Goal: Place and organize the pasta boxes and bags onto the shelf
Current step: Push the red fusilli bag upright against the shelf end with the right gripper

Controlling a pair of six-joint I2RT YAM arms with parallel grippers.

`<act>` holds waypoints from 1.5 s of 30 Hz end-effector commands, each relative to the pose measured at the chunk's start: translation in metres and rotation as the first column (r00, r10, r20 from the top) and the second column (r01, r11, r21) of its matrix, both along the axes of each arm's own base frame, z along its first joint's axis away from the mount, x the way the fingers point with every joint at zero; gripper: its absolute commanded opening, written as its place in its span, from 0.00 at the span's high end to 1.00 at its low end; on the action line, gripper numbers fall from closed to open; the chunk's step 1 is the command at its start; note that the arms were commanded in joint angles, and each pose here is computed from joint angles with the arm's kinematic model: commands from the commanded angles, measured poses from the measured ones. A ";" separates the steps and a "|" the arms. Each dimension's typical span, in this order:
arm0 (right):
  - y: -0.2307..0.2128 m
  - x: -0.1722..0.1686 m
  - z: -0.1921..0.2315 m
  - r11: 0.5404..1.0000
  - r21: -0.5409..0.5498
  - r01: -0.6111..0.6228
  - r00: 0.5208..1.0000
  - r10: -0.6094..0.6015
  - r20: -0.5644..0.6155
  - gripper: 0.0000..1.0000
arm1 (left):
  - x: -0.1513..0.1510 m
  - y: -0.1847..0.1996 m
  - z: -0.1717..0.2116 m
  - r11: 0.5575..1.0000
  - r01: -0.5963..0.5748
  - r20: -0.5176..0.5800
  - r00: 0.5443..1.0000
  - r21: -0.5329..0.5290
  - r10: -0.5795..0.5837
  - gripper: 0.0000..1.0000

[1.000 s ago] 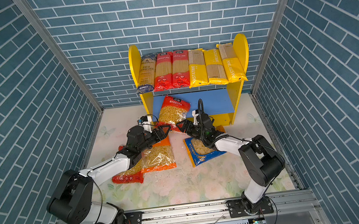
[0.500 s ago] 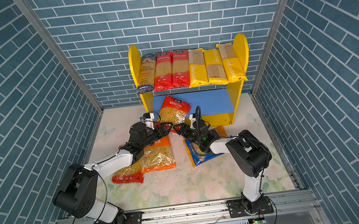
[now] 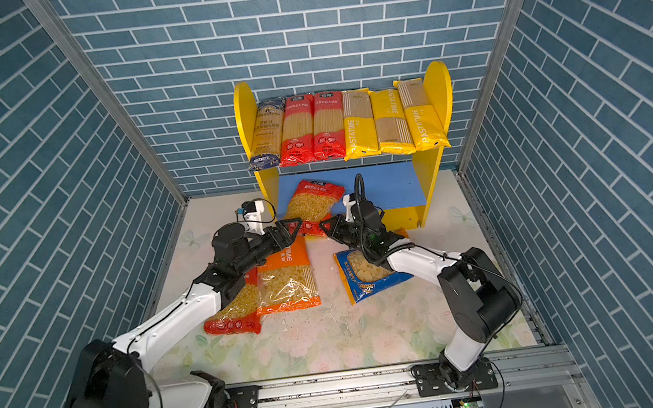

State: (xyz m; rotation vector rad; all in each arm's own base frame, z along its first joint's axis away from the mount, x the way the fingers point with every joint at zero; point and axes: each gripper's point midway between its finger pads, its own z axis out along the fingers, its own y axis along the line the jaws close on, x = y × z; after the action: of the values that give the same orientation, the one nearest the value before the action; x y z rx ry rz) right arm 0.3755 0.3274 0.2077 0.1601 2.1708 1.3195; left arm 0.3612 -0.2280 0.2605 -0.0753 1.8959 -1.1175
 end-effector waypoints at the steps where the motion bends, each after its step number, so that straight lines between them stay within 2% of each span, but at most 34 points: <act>1: -0.019 0.007 -0.001 0.985 -0.163 -0.048 0.999 0.047 -0.006 0.88 | -0.007 0.025 -0.023 0.997 -0.052 -0.057 0.997 0.063 0.056 0.19; 5: -0.019 0.021 -0.005 0.977 -0.184 -0.103 0.995 0.100 -0.027 0.90 | -0.018 0.041 -0.023 0.992 -0.082 -0.059 0.994 0.097 0.088 0.18; 12: -0.014 0.043 -0.015 0.943 -0.307 -0.128 0.991 0.135 0.000 0.91 | -0.029 0.049 -0.040 0.990 -0.092 -0.090 0.991 0.111 0.103 0.18; 18: 0.003 0.054 -0.021 0.940 -0.310 -0.144 0.986 0.162 0.031 0.91 | -0.029 0.049 -0.047 0.990 -0.097 -0.105 0.989 0.104 0.108 0.18; 26: 0.016 0.072 0.010 0.973 -0.217 -0.080 0.986 0.109 0.129 0.88 | -0.027 0.047 -0.054 0.991 -0.094 -0.123 0.987 0.091 0.105 0.19; 32: 0.012 0.073 0.023 0.987 -0.156 -0.032 0.988 0.055 0.146 0.73 | -0.027 0.046 -0.054 0.992 -0.094 -0.124 0.987 0.081 0.103 0.19; 35: 0.005 0.063 0.021 0.992 -0.123 -0.011 0.993 0.025 0.115 0.56 | -0.027 0.046 -0.056 0.992 -0.096 -0.126 0.986 0.077 0.105 0.19; 39: -0.015 0.051 0.005 0.991 -0.111 0.077 0.996 -0.072 0.048 0.39 | -0.026 0.044 -0.059 0.994 -0.091 -0.132 0.986 0.059 0.098 0.19; 42: -0.027 0.042 -0.002 0.989 -0.080 0.126 0.992 -0.124 0.025 0.34 | -0.025 0.040 -0.061 0.995 -0.083 -0.138 0.986 0.046 0.089 0.19; 45: -0.024 0.034 -0.008 0.992 -0.016 0.124 0.992 -0.124 -0.012 0.34 | -0.024 0.037 -0.063 0.996 -0.076 -0.142 0.987 0.039 0.081 0.19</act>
State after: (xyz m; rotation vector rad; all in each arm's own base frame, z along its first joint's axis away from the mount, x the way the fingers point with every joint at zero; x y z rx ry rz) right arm 0.4077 0.3056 0.1830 0.1992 2.2444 1.1526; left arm 0.3359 -0.1873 0.1963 -0.2231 2.0401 -1.0246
